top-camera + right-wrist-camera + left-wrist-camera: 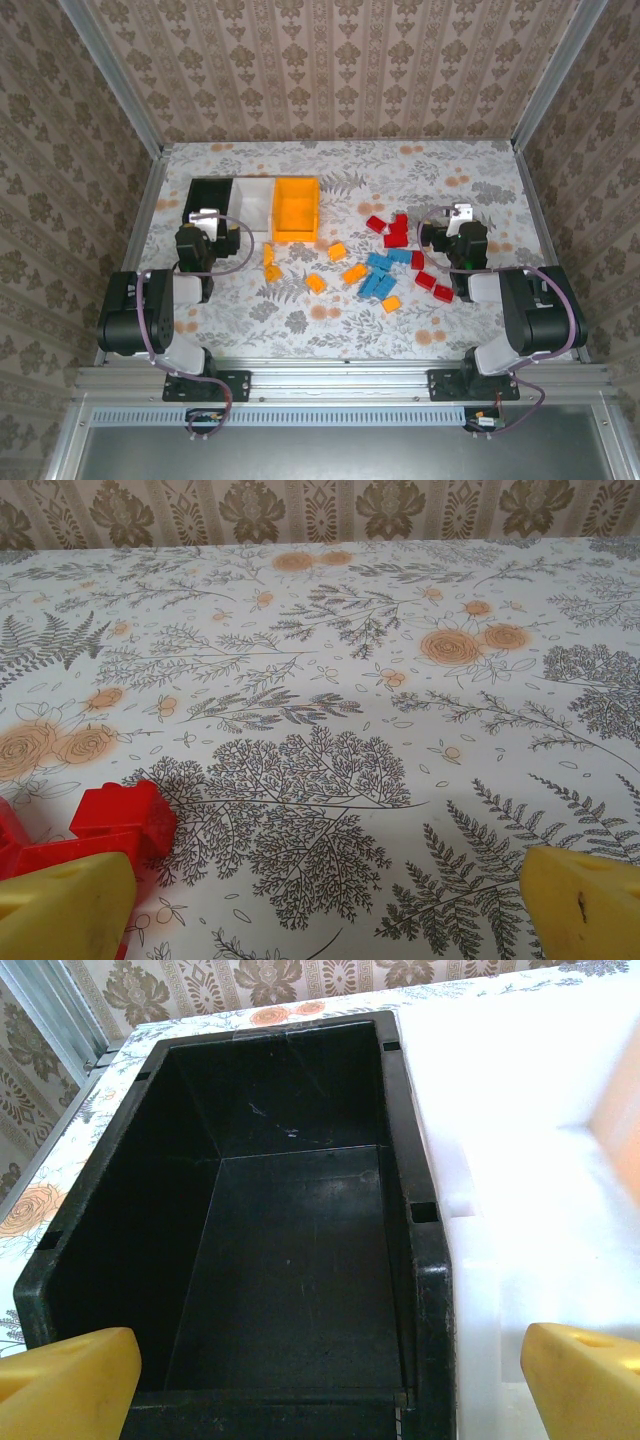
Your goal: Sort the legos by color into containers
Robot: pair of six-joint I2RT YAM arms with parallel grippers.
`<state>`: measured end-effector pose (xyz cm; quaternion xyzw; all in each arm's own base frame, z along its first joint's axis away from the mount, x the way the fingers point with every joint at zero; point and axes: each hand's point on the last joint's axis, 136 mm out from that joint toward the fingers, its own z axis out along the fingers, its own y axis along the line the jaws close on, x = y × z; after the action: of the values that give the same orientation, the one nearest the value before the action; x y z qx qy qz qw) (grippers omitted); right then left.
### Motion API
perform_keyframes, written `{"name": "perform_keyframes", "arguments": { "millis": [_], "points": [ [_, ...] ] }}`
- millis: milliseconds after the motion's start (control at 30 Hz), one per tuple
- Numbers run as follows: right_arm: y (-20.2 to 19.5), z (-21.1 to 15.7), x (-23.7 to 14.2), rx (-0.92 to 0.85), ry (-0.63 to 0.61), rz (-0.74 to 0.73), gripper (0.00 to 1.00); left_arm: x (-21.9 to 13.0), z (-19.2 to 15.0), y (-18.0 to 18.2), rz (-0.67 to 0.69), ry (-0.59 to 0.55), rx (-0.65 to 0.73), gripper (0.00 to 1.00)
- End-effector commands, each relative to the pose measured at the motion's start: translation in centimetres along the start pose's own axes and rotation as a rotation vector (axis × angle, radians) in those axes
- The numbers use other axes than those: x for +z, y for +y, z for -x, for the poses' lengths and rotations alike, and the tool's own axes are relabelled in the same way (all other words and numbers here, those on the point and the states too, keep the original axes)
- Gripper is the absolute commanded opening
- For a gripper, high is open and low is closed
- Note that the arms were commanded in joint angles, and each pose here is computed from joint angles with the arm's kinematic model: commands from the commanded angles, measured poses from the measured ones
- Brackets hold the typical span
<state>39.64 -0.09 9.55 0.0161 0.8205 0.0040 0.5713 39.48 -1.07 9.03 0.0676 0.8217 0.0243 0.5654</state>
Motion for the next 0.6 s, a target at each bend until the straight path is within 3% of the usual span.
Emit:
{"name": "perform_keyframes", "arguments": {
  "millis": [0, 433, 567],
  "points": [
    [-0.2, 0.3, 0.3, 0.005, 0.000, -0.010, 1.00, 0.2, 0.5, 0.0, -0.008, -0.016, -0.017, 1.00],
    [-0.2, 0.3, 0.3, 0.003, -0.002, -0.011, 1.00, 0.3, 0.5, 0.5, -0.005, -0.010, -0.044, 1.00],
    [-0.7, 1.5, -0.1, 0.010, -0.004, -0.050, 1.00, 0.2, 1.4, 1.8, 0.063, 0.032, -0.064, 1.00]
  ]
}}
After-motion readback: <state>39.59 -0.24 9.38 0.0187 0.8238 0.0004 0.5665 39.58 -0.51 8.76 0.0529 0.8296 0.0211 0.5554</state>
